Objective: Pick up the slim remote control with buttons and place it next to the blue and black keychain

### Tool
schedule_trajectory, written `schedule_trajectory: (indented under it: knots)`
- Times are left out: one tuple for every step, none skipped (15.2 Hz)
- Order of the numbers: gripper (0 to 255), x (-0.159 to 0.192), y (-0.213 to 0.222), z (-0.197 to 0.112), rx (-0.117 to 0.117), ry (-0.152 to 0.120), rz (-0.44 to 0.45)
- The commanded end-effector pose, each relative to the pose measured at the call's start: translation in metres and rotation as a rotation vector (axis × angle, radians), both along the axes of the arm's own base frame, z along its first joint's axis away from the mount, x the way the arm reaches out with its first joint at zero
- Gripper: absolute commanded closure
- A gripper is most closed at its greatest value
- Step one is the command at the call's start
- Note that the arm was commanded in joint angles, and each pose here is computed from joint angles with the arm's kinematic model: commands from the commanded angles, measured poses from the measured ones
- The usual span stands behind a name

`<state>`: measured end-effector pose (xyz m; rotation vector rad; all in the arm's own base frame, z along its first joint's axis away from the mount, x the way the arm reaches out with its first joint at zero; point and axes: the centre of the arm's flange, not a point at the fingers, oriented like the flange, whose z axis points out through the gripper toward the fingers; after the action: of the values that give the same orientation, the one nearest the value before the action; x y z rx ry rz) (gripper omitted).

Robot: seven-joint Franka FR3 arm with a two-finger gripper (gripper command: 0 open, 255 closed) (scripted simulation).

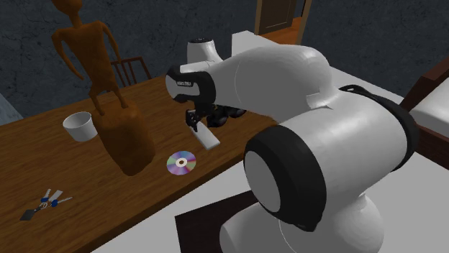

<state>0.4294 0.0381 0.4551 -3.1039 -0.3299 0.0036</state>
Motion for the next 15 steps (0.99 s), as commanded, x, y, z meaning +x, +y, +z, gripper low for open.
schedule_trajectory:
  knots:
    - [0, 0.011, 0.01, -0.015, -0.009, -0.003, 0.044]
    - [0, 0.011, 0.01, -0.02, -0.009, -0.003, 0.044]
    - [0, 0.011, 0.01, -0.025, -0.009, -0.003, 0.044]
    - [0, 0.011, 0.01, -0.031, -0.009, -0.003, 0.044]
    - [0, 0.011, 0.01, -0.036, -0.009, -0.003, 0.044]
    - [0, 0.011, 0.011, -0.041, -0.009, -0.003, 0.044]
    - [0, 0.011, 0.011, -0.046, -0.009, -0.003, 0.044]
    - [0, 0.011, 0.011, -0.052, -0.009, -0.003, 0.044]
    - [0, 0.011, 0.011, -0.055, -0.009, -0.003, 0.044]
    - [0, 0.011, 0.011, -0.055, -0.009, -0.003, 0.044]
    - [0, 0.011, 0.011, -0.055, -0.009, -0.003, 0.044]
    - [0, 0.011, 0.011, -0.055, -0.009, -0.003, 0.044]
    - [0, 0.011, 0.011, -0.055, -0.009, -0.003, 0.044]
    - [0, 0.011, 0.011, -0.055, -0.009, -0.003, 0.044]
    - [0, 0.011, 0.011, -0.055, -0.009, -0.003, 0.044]
